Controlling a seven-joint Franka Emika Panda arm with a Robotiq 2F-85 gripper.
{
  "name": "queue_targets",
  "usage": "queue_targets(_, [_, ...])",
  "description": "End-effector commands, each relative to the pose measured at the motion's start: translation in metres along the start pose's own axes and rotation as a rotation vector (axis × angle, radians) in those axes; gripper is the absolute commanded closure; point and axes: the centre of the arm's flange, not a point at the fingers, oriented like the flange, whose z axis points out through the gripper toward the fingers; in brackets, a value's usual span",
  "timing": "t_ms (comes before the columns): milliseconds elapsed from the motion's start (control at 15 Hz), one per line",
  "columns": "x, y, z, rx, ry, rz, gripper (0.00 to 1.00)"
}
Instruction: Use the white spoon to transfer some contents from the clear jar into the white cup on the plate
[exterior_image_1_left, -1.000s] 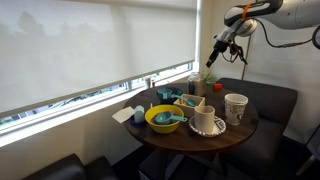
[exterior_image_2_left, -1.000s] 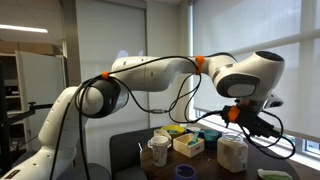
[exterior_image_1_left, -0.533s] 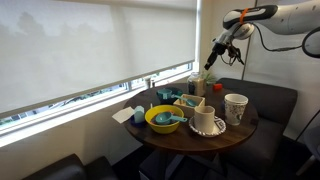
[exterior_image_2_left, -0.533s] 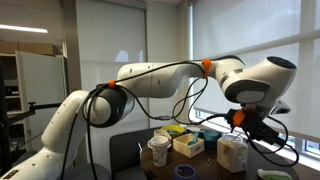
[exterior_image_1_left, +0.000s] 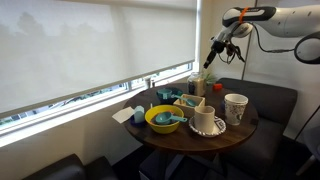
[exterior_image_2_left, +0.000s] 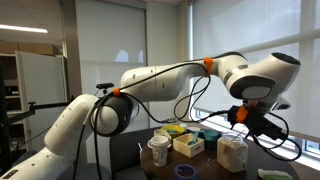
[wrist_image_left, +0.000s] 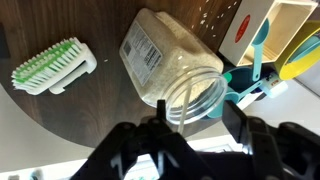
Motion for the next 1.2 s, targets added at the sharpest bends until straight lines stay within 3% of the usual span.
queue_targets(0, [0.026, 0.013, -0.015, 0.004, -0.045, -0.023, 0.41])
queue_targets(267, [0.030, 0.012, -0.013, -0.016, -0.053, -0.037, 0.48])
queue_targets(533, [0.039, 0.013, -0.005, -0.021, -0.047, -0.047, 0.44])
queue_targets(667, [0.042, 0.011, 0.000, -0.023, -0.051, -0.053, 0.48])
queue_targets(800, [0.045, 0.009, 0.004, -0.030, -0.057, -0.057, 0.71])
queue_targets(867, [0.046, 0.009, 0.006, -0.030, -0.058, -0.059, 0.73])
queue_targets(1067, [0.047, 0.007, 0.007, -0.041, -0.067, -0.055, 0.97])
queue_targets(1133, [0.047, 0.007, 0.007, -0.048, -0.073, -0.051, 0.99])
